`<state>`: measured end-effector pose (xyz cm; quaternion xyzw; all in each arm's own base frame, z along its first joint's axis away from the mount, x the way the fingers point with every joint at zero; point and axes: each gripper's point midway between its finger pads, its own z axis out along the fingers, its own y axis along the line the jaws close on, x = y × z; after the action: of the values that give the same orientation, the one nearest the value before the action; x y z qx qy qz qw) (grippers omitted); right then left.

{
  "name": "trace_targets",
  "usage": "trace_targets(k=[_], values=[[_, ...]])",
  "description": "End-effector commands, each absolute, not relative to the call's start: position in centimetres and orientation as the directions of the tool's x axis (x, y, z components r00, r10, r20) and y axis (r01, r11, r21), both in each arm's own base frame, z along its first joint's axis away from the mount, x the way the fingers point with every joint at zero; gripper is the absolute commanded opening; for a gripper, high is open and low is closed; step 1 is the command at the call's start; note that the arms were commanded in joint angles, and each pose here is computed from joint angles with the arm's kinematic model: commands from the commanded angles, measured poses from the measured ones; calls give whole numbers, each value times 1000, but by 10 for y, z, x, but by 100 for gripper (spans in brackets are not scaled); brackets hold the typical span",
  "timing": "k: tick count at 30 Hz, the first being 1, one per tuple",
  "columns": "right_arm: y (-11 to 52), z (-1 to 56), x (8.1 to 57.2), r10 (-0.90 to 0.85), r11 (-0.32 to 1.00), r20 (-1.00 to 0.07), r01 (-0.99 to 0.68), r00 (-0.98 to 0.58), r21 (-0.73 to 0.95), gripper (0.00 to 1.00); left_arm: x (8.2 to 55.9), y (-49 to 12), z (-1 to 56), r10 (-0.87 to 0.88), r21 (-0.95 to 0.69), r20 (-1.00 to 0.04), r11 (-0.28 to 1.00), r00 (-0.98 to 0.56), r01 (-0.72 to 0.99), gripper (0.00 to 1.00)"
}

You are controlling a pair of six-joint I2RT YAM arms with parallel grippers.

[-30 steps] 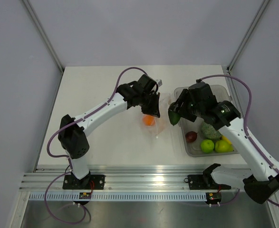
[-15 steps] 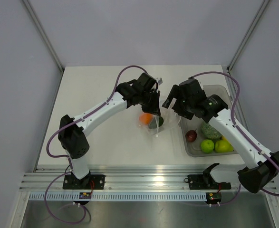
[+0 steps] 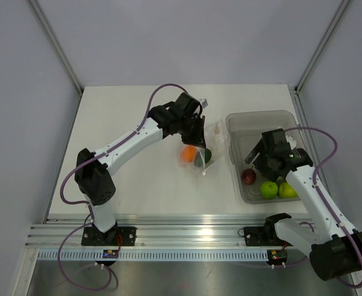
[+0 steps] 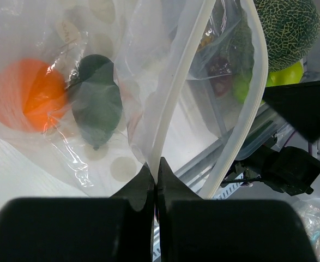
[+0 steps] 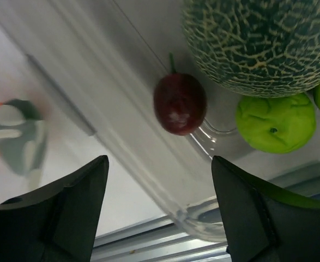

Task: Place the food in the zip-top bag and seal the zipper
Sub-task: Pick up the fake fruit from the bin.

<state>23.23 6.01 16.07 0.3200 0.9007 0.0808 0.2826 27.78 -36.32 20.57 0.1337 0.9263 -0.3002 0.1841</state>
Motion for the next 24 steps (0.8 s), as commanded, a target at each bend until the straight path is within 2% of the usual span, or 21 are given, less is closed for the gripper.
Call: trace_targets(k=[1,7,16,19,24], values=[[61,112,220,662,749,-360,594,-657,294,85,278,-364,220,131,-524,-457,759,-880,385,0],[65,84,222,672,740,-325,605,-665,294,89,276,-361,220,131,-521,-462,760,-877,388,0],[64,74,252,652,757,-370,593,-662,274,88,273,-360,219,128,-529,-461,755,-878,388,0],[62,66,258,649,759,-377,596,-661,262,84,272,-360,219,129,-531,-460,753,-878,389,0],[58,57,258,645,760,-389,601,-658,245,73,270,-358,218,129,-532,-457,753,-880,387,0]])
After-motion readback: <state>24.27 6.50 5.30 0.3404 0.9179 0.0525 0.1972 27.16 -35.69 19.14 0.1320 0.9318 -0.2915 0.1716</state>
